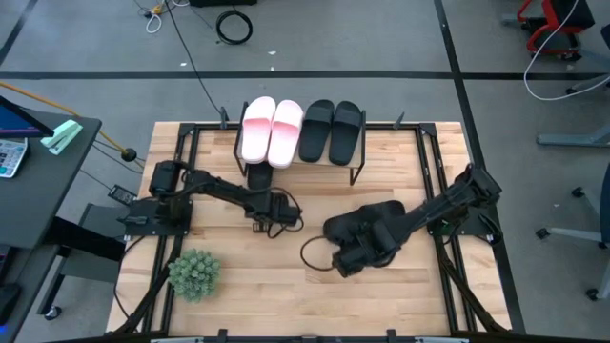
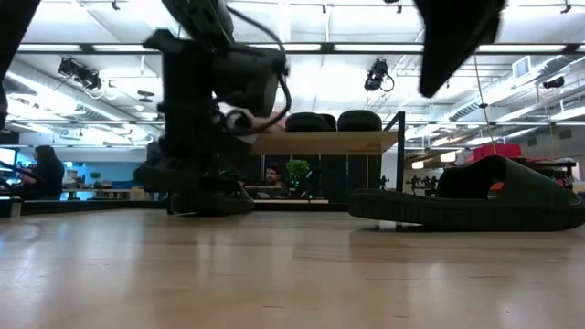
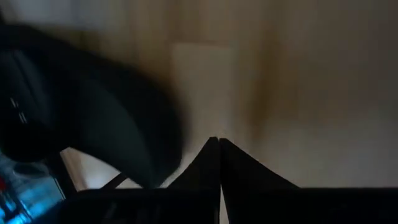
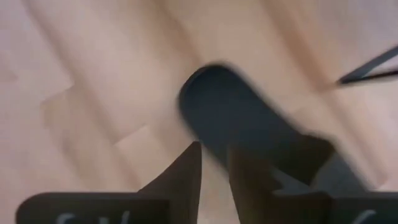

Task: Pick and place slides into the shelf
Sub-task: Put the black slides under the shelf

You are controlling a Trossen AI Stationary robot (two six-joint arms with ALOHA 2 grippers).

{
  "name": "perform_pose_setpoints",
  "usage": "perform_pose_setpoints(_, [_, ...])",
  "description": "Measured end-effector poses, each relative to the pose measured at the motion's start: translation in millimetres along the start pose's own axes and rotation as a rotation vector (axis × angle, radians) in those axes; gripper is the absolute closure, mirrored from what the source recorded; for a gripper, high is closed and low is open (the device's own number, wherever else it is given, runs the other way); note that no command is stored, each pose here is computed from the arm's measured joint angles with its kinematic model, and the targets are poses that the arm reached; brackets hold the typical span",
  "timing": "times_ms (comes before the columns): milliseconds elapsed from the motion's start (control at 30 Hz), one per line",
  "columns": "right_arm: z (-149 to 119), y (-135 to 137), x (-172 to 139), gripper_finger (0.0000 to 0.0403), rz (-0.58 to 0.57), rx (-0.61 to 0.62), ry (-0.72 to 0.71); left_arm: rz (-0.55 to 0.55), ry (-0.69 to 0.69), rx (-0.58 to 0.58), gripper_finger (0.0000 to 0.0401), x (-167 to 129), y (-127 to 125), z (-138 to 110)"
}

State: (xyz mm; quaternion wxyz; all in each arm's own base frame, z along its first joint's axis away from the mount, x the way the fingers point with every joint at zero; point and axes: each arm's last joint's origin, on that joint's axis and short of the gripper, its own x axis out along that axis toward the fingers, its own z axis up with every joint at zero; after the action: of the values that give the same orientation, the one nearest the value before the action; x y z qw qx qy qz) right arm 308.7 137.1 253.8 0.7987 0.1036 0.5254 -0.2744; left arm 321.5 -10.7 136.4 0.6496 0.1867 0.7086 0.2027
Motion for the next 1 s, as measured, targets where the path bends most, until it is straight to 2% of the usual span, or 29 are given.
perform_pose_setpoints(100, [-11,7,-6,0.0309,0.032,0.024,0.028,-0.004,-0.035,0.032,0.0390,-11,-12,1])
perform_pose_setpoints(233, [-18,7,-3,0.0282,0.013,0.070,0.039,0.005,-0.078,0.074,0.0359,-28,-23,3])
perform_pose_setpoints(400, [-21,-8,21,0.0241,-0.088,0.157,0.080,0.073,-0.137,0.093,0.0316,-45,-29,7])
perform_pose_setpoints(533, [-30,-27,46,0.0220,-0.206,0.206,0.140,0.088,-0.147,0.129,0.0291,-48,-29,8])
perform_pose_setpoints(767, [-39,-51,69,0.0217,-0.337,0.172,0.207,0.088,-0.136,0.139,0.0271,-45,-24,9])
perform_pose_setpoints(1000, [-39,-53,69,0.0226,-0.358,0.164,0.212,0.086,-0.122,0.115,0.0280,-41,-16,11])
